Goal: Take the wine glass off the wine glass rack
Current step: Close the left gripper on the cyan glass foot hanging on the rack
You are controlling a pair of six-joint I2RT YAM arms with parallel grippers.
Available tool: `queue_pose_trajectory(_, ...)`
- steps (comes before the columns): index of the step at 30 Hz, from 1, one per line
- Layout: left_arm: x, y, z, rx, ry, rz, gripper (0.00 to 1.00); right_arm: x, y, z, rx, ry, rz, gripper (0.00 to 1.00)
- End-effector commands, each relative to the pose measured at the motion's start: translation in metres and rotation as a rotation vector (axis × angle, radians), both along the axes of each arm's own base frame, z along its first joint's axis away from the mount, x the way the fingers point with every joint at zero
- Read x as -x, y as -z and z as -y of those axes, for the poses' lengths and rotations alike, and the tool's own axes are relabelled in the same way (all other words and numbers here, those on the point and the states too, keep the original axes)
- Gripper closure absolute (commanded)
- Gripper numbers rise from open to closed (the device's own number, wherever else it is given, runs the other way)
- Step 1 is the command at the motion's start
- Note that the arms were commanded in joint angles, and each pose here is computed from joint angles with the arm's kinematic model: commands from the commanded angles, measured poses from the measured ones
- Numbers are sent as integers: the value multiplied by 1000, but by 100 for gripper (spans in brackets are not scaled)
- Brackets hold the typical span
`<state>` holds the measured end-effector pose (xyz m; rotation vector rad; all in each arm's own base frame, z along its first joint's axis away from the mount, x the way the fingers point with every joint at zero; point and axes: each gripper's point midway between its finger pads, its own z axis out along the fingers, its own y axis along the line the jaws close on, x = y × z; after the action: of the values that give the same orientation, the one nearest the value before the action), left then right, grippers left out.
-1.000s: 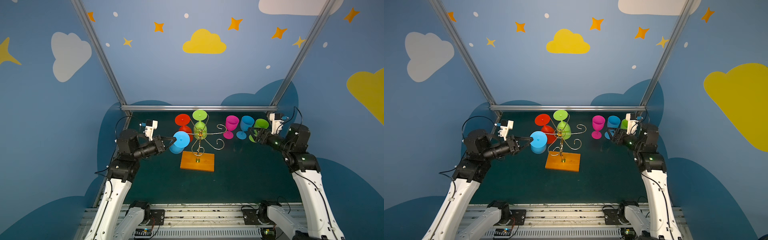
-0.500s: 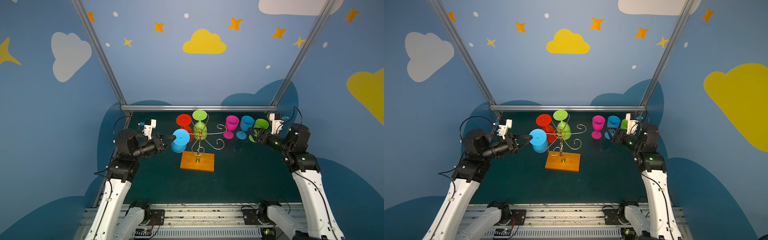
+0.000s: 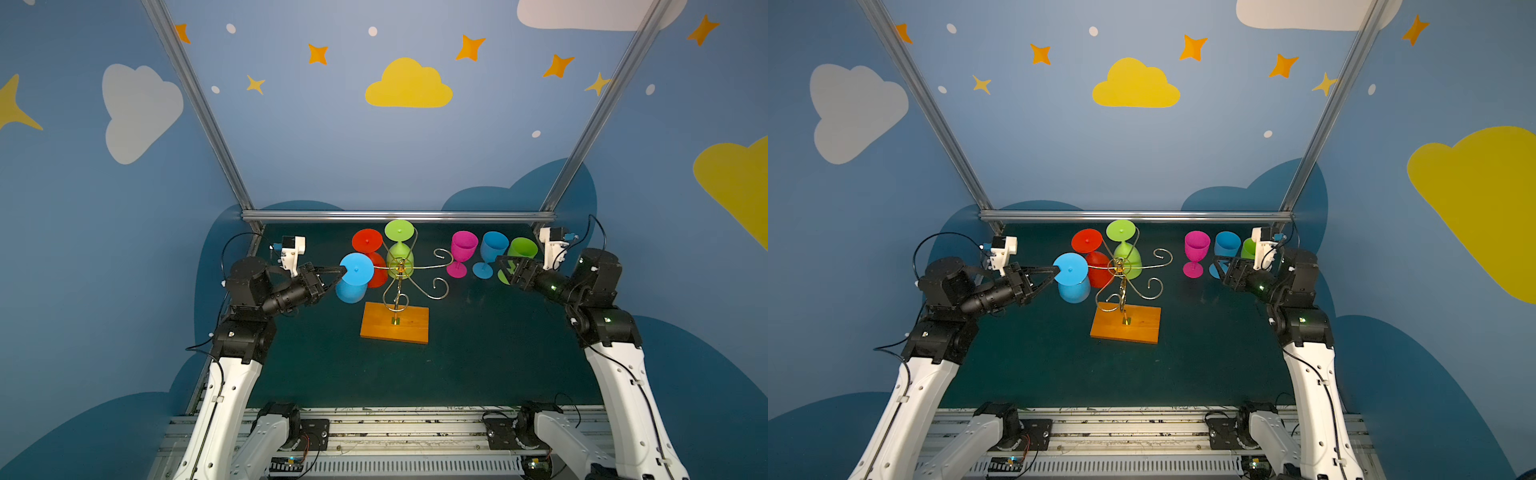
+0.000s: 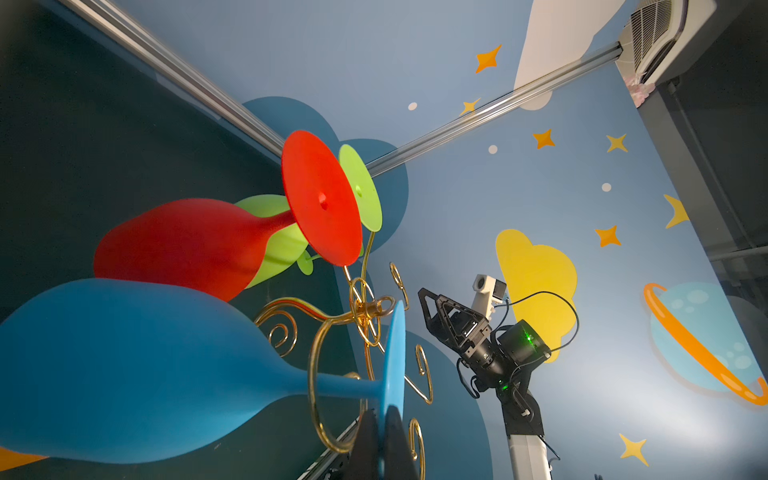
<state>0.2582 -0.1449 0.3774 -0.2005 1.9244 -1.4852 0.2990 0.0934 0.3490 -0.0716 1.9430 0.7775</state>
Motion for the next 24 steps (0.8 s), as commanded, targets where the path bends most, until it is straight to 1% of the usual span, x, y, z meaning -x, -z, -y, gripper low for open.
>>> queue_pose_trajectory(1,-3,-23,-3,9,-21,81,97,6,-4,-2,12,-12,22,26)
queue_pose_trajectory(14,-15,-22,0,18,-26,84,97,11,-6,-1,15,-11,27,26)
queue_pose_trajectory(19,-15,-25,9,17,4,92,97,12,-5,-1,19,-11,24,26)
queue_pose_trajectory(24,-12,-25,18,19,61,84,97,12,-5,-1,18,-11,25,26)
